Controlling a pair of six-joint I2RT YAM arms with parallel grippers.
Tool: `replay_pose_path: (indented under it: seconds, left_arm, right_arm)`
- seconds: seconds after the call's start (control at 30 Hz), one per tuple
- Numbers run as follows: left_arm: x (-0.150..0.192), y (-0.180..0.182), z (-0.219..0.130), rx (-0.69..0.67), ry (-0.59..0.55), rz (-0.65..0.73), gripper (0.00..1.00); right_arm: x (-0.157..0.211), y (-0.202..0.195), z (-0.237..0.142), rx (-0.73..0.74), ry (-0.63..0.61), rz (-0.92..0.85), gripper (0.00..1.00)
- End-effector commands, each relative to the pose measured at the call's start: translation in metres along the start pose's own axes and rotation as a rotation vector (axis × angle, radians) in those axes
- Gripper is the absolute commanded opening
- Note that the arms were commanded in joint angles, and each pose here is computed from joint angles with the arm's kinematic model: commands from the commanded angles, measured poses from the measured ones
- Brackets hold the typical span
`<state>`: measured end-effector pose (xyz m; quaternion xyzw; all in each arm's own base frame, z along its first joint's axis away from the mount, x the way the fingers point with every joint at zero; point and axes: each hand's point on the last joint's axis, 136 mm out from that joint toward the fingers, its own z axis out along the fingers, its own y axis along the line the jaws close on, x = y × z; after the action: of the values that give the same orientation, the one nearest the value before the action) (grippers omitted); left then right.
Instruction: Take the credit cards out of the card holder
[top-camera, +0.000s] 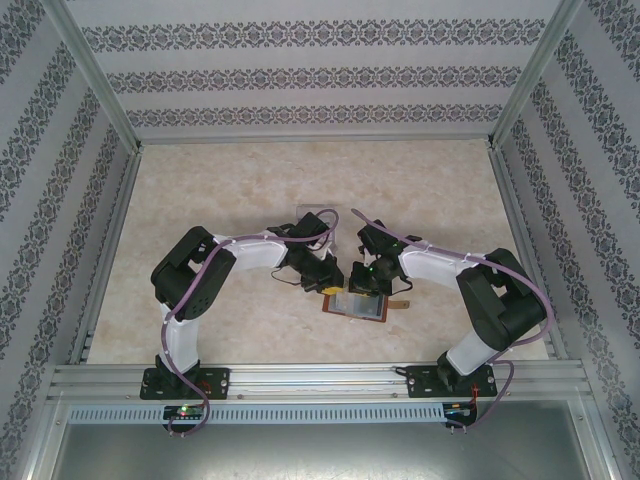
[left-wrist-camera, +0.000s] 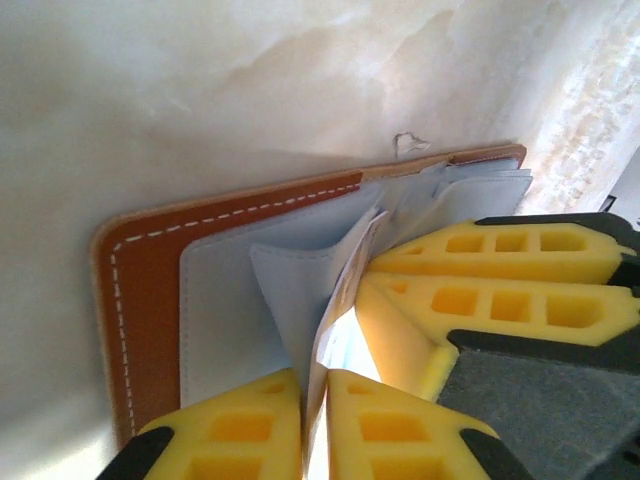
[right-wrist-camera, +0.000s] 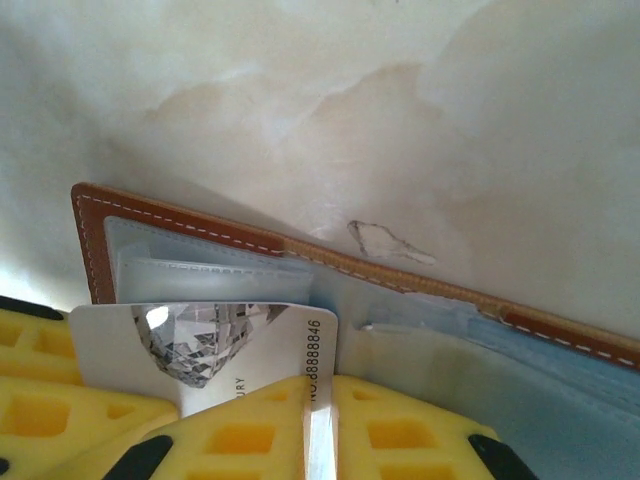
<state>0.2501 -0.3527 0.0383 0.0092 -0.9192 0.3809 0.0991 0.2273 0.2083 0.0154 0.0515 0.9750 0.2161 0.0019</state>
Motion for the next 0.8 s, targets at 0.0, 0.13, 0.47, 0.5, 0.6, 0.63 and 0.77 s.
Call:
replay_pose_path:
  seconds: [0.0,0.13,0.47,0.5,0.6,0.63,0.77]
  left_arm:
    - [-0.005,-0.01,-0.005,0.036,-0.021,0.034,0.1]
    - [-0.001,-0.004,-0.013,-0.026,-0.029,0.057,0.07]
    - [0.001,0.004,-0.042,-0.129,-0.06,0.098,0.08]
    - [0.001,0.005,-0.044,-0.133,-0.062,0.101,0.08]
    - [0.001,0.004,-0.049,-0.135,-0.063,0.105,0.09]
    - [0.001,0.003,-0.05,-0.133,-0.064,0.108,0.1]
    - [0.003,0.006,-0.049,-0.138,-0.057,0.106,0.11]
  right_arm:
    - [0.008,-0.016,0.008,0.067,0.021,-0.001,0.16]
    - [0.005,-0.012,-0.001,0.061,-0.004,-0.005,0.23]
    - [-0.005,-0.023,-0.036,0.054,-0.102,0.038,0.41]
    - [-0.005,-0.027,-0.037,0.054,-0.108,0.049,0.43]
    - [-0.005,-0.039,-0.04,0.061,-0.114,0.077,0.49]
    - [-0.004,-0.041,-0.039,0.064,-0.111,0.083,0.51]
    - [-0.001,-0.042,-0.032,0.035,-0.086,0.095,0.55]
